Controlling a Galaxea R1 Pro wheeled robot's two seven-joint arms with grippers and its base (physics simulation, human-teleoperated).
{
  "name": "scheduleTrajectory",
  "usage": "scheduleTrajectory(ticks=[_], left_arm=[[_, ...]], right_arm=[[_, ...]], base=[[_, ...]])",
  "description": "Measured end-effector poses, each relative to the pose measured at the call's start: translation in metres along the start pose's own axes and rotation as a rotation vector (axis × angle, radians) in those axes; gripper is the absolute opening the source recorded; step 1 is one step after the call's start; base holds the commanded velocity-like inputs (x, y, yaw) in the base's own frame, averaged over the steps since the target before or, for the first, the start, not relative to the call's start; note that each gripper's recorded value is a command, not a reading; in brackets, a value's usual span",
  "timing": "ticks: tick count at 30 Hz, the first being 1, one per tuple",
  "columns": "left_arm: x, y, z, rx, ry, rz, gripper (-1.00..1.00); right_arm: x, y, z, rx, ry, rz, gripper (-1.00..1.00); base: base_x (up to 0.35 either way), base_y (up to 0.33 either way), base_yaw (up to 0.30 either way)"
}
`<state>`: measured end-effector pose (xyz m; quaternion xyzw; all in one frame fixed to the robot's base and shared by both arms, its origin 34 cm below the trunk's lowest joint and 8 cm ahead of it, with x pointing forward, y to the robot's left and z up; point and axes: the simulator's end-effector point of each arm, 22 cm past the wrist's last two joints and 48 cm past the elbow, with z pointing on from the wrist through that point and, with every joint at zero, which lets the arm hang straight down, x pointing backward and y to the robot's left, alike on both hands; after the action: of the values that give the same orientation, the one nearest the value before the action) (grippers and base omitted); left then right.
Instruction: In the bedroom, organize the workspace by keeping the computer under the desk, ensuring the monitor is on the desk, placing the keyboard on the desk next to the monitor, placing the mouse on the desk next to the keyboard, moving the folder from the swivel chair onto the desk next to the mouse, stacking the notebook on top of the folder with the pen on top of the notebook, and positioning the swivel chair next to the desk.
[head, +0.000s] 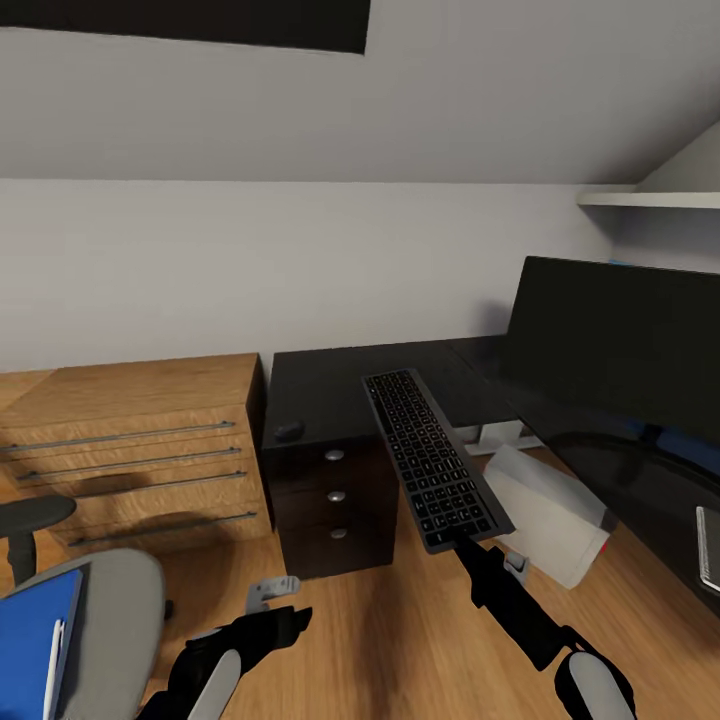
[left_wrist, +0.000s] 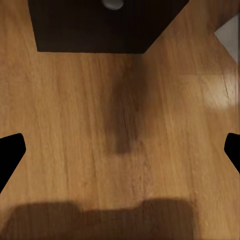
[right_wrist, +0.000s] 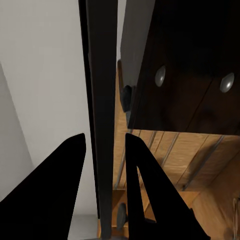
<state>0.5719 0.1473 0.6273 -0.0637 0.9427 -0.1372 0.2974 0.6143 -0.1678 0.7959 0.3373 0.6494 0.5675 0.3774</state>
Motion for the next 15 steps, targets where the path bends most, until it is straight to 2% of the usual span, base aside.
scheduleTrajectory(ticks=[8,15], left_arm=[[-0.0021,-0.0007,-0.0010,0.002,-0.005,0.000,1.00],[-0.0027,-0.0014,-0.0012,0.003,-0.006,0.001,1.00]], right_arm=[[-0.0022,0.0027,-0.0005,-0.007,-0.004,-0.001,-1.00],[-0.0039,0.0009,-0.0009,0.019,0.000,-0.033,-1.00]], base=[[0.000,0.000,0.002],[0.000,0.000,0.000]])
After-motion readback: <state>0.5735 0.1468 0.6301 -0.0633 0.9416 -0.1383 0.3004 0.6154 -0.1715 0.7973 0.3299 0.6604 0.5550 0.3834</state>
